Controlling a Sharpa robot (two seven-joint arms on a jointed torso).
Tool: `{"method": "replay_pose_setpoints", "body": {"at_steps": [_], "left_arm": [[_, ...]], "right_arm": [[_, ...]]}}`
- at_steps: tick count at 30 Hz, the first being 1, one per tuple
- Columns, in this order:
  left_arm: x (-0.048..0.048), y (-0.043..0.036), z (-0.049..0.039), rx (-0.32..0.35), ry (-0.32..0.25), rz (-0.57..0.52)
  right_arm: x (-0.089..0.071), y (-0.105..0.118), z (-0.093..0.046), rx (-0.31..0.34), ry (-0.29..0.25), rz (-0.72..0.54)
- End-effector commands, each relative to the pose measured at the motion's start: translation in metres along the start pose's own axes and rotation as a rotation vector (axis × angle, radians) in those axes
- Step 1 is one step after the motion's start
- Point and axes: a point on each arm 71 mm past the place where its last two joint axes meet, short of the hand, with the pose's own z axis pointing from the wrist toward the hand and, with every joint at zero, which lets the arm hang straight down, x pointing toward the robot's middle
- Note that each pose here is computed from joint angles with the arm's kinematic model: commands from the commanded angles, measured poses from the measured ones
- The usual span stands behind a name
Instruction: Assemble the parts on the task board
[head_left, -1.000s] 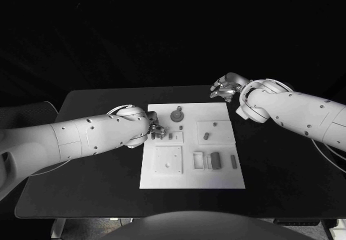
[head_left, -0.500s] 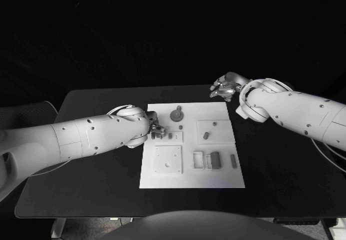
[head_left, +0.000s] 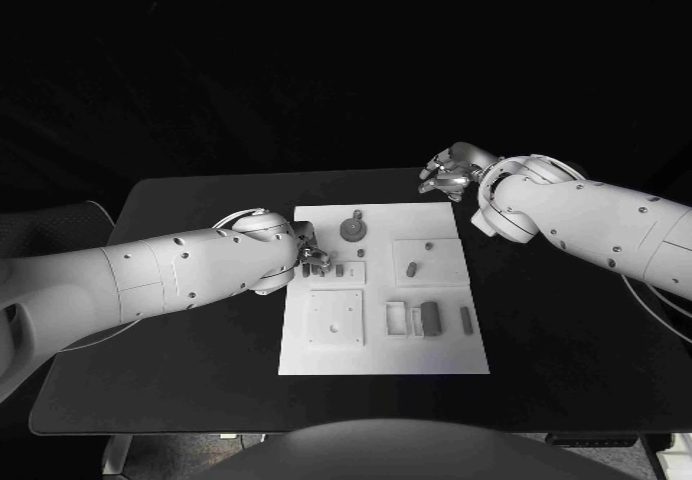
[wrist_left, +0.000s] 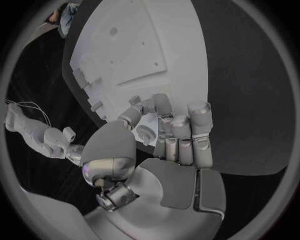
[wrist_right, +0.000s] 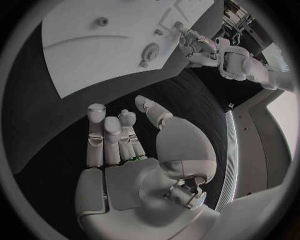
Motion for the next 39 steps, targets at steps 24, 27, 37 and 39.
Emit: {"method": "replay_pose_setpoints", "body": {"at_steps": [24,27,37,39], "left_arm": [[0.005,-0.0013,0.0008,0.013,0.025,-0.003],[0.0046,-0.0006,0.0012,0.011,0.024,-0.001],[0.0052,0.0005,0.0012,0.009,0.036,-0.001],[0.0054,0.0007,0.0012,0.008,0.039,0.001]], "right_arm": [[0.001,0.0004,-0.0001,-0.007,0.013,-0.003],[0.001,0.0003,-0.0001,-0.007,0.013,-0.003],[0.001,0.0002,-0.0001,-0.007,0.013,-0.003],[0.001,0.0002,-0.0001,-0.007,0.013,-0.003]]}}
